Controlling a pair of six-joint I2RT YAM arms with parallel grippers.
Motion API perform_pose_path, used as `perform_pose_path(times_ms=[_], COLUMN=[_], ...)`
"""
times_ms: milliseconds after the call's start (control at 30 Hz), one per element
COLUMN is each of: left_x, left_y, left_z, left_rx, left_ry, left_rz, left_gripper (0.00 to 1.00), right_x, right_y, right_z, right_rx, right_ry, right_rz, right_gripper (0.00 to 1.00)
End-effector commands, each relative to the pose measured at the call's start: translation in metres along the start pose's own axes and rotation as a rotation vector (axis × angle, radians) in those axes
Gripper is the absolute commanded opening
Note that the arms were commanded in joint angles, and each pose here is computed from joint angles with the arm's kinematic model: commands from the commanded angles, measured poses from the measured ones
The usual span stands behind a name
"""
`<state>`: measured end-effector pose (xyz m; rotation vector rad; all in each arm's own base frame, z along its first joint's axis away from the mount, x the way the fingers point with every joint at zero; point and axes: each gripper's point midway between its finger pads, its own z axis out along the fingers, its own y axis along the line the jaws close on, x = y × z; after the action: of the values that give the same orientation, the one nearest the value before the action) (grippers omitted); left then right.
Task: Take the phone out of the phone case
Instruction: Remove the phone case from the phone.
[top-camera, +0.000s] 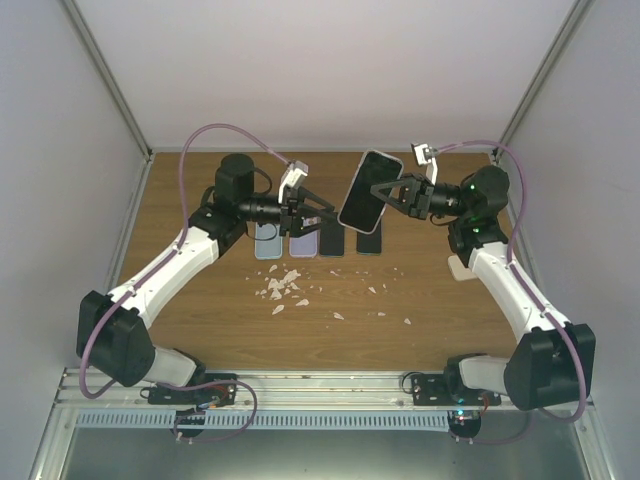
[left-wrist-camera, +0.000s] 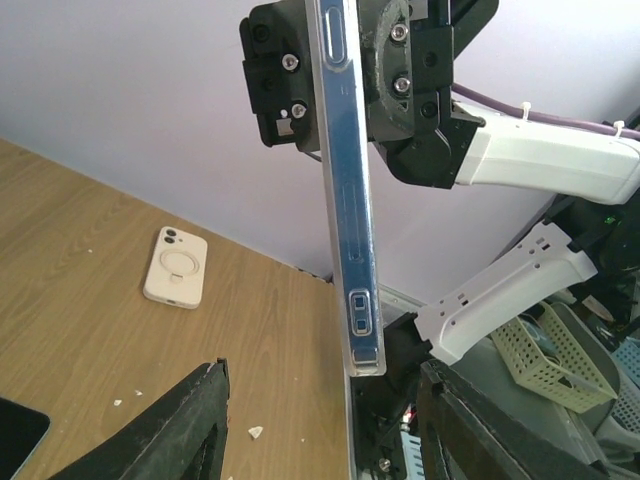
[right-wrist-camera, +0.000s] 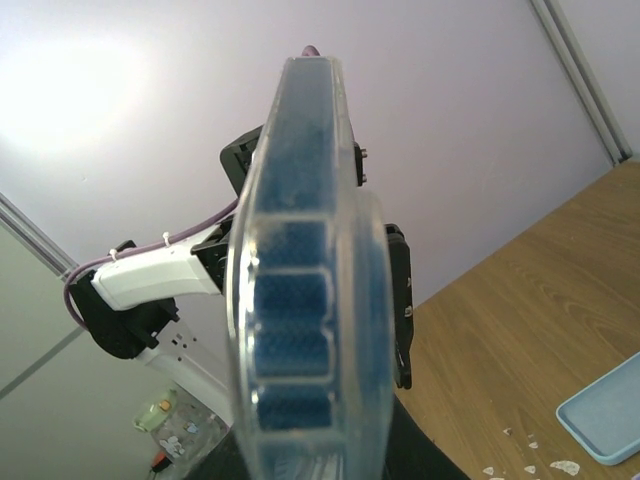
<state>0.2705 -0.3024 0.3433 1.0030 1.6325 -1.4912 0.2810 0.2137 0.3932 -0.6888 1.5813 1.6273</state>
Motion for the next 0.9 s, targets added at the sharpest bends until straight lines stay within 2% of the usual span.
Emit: perform_pose_path(times_ms=[0,400,633,867], left_x=[-0.011,-0.013,-0.009,-0.005], left_y=[-0.005,0.002,0.018,0.044], left_z=[0.005,0.009,0.008,0.002], left_rx=[0.01,-0.035,-0.12,-0.238], left_ry=[-0.024,-0.031,-0.029,-0.028], left_rz=[0.053,0.05,0.042,0.013], left_gripper=[0.52,0.52,0.51,0.41], right_x=[-0.006,-0.004,-0.005,-0.006], right_y=[0.016,0.015,0.016,0.019], right_z=[-0.003,-0.003,-0.003,-0.002], right_rx=[-0.017,-0.021,-0.024,-0.031], right_ry=[-0.015,-0.021,-0.021,-0.019], right_rz=[-0.064,-0.054,-0.056,-0.064], right_gripper=[0.01,0.01,0.0,0.01])
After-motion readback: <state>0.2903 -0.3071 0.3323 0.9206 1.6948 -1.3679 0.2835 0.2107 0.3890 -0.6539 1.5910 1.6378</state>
